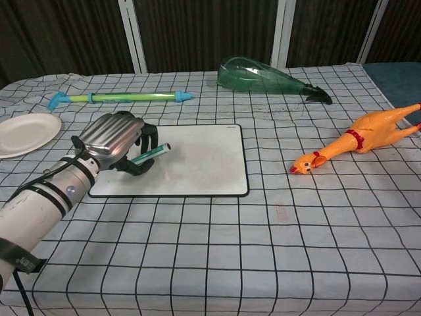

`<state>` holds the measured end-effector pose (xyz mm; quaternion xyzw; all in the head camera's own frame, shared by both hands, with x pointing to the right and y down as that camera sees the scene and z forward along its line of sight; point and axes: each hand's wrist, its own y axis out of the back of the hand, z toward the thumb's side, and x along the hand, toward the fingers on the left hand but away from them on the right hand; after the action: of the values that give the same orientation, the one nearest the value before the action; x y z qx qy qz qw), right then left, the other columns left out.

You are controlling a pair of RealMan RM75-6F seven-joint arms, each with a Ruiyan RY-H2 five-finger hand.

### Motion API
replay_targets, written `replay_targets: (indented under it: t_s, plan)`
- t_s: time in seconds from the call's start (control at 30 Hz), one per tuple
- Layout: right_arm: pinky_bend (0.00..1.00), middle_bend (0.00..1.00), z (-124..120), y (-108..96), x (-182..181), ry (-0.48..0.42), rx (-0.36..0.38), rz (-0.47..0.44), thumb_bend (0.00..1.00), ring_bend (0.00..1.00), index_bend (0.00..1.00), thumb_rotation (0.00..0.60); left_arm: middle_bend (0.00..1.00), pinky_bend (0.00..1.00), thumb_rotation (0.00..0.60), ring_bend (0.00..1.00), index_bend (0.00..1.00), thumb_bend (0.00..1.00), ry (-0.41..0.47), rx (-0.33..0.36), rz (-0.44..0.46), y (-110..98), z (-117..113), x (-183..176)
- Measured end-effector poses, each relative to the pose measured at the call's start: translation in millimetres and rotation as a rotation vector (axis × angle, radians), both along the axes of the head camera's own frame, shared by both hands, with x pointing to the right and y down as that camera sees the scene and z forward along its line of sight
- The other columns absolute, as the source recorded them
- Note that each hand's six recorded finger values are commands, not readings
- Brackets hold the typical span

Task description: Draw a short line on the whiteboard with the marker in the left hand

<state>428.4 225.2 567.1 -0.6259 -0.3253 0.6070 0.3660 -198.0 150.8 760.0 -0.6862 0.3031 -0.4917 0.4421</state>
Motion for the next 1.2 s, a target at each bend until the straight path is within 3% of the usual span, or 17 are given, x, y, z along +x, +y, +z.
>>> replay_targets:
  t_s: [0.4, 0.57, 0.9, 1.03, 1.2]
  plan:
    - [0.02, 0.00, -1.6, -0.1, 0.7, -0.006, 0.003, 0.005, 0.33, 0.00, 0.00, 0.600, 0.74, 0.16, 0.600, 0.42, 0.74, 0.54, 0.032, 0.093, 0.011, -9.9, -30.3, -6.0]
    - [0.02, 0.00, -3.1, 1.1, 0.1, -0.012, 0.004, 0.003, 0.33, 0.00, 0.00, 0.600, 0.72, 0.16, 0.600, 0.42, 0.72, 0.52, -0.079, 0.149, 0.006, -22.9, -36.1, -39.1]
    - [0.02, 0.00, -1.0, 2.5, -2.6, -0.008, -0.002, -0.008, 0.33, 0.00, 0.00, 0.600, 0.62, 0.16, 0.600, 0.40, 0.65, 0.50, -0.401, 0.147, 0.012, -33.0, -7.4, -129.2]
    - [0.02, 0.00, 0.0, 2.7, -3.3, -0.005, -0.004, -0.009, 0.33, 0.00, 0.00, 0.600, 0.59, 0.16, 0.600, 0.38, 0.58, 0.47, -0.438, 0.109, 0.009, -23.7, 3.6, -144.4]
    - [0.02, 0.00, -0.7, 2.2, -3.0, -0.008, 0.000, -0.004, 0.33, 0.00, 0.00, 0.600, 0.45, 0.09, 0.600, 0.28, 0.39, 0.39, -0.449, 0.046, 0.023, -13.6, 15.1, -147.7]
